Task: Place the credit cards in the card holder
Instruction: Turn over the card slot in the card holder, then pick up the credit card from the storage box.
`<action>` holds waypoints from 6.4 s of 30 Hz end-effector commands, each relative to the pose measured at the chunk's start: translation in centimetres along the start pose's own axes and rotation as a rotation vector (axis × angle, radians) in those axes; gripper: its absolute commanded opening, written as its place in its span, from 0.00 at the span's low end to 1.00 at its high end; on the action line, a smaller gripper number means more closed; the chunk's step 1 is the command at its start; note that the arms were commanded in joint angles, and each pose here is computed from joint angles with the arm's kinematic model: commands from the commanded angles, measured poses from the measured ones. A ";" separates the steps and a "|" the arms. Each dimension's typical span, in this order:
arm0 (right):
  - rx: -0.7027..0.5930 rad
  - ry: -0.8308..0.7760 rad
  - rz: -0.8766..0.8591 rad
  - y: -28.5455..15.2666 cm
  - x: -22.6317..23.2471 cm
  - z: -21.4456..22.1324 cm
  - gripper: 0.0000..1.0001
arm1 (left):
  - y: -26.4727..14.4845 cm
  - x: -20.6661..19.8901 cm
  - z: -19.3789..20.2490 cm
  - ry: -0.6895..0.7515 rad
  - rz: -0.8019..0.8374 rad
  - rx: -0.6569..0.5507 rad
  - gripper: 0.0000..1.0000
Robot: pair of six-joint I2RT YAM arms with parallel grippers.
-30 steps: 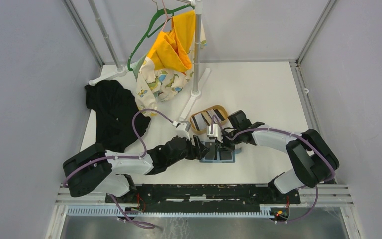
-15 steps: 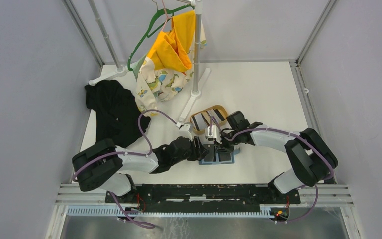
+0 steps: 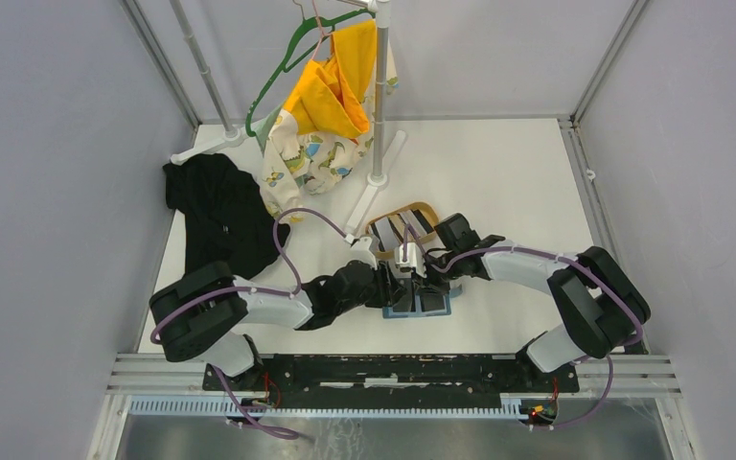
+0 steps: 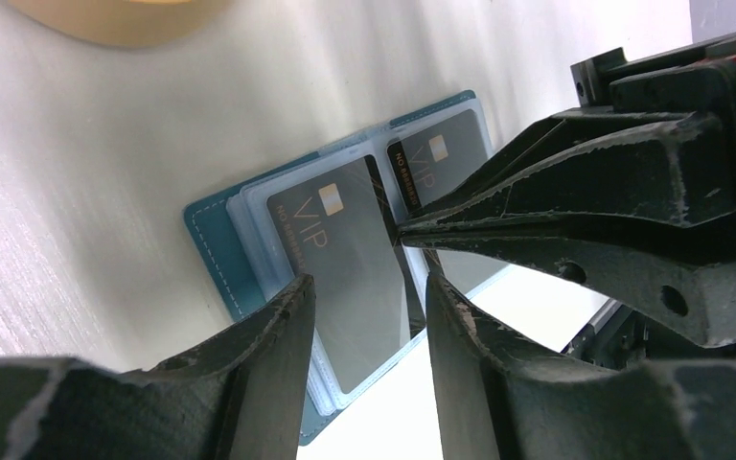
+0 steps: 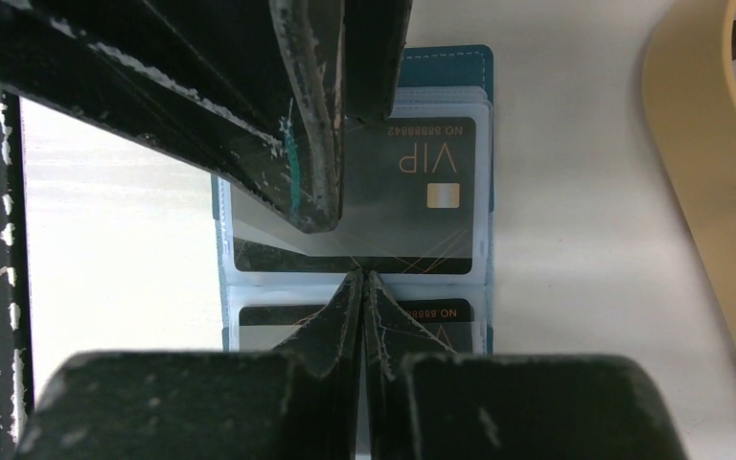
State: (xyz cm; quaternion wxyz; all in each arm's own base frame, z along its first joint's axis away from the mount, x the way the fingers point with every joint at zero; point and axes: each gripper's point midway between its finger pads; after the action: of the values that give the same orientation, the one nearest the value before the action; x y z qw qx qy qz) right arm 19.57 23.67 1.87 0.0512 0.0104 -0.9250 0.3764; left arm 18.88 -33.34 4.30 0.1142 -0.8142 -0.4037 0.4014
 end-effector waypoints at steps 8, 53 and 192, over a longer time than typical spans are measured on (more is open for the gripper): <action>0.009 -0.007 -0.024 0.2 0.3 -0.3 0.07 | -0.4 -0.7 -1.2 0.007 -0.068 -0.034 0.59; -0.021 -0.038 -0.032 -0.4 0.6 -1.6 0.08 | -0.5 -4.4 -1.2 -0.045 0.091 -0.013 0.57; -0.216 0.863 0.237 -2.7 -18.2 -5.5 0.68 | -4.7 3.3 -15.6 0.263 -0.234 -0.507 0.92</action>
State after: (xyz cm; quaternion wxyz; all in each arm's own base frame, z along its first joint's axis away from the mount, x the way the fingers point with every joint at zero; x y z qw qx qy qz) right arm 38.32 24.33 4.77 0.3770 -0.2779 -0.8413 0.2699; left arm 28.36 -25.66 13.30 0.0478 -0.8155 -0.5553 0.1560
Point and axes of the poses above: each gripper's point midway between its finger pads, its own y axis out along the fingers, its own x axis along the line the jaws close on, z = x × y, and after that the axes turned 4 degrees about y, right-handed
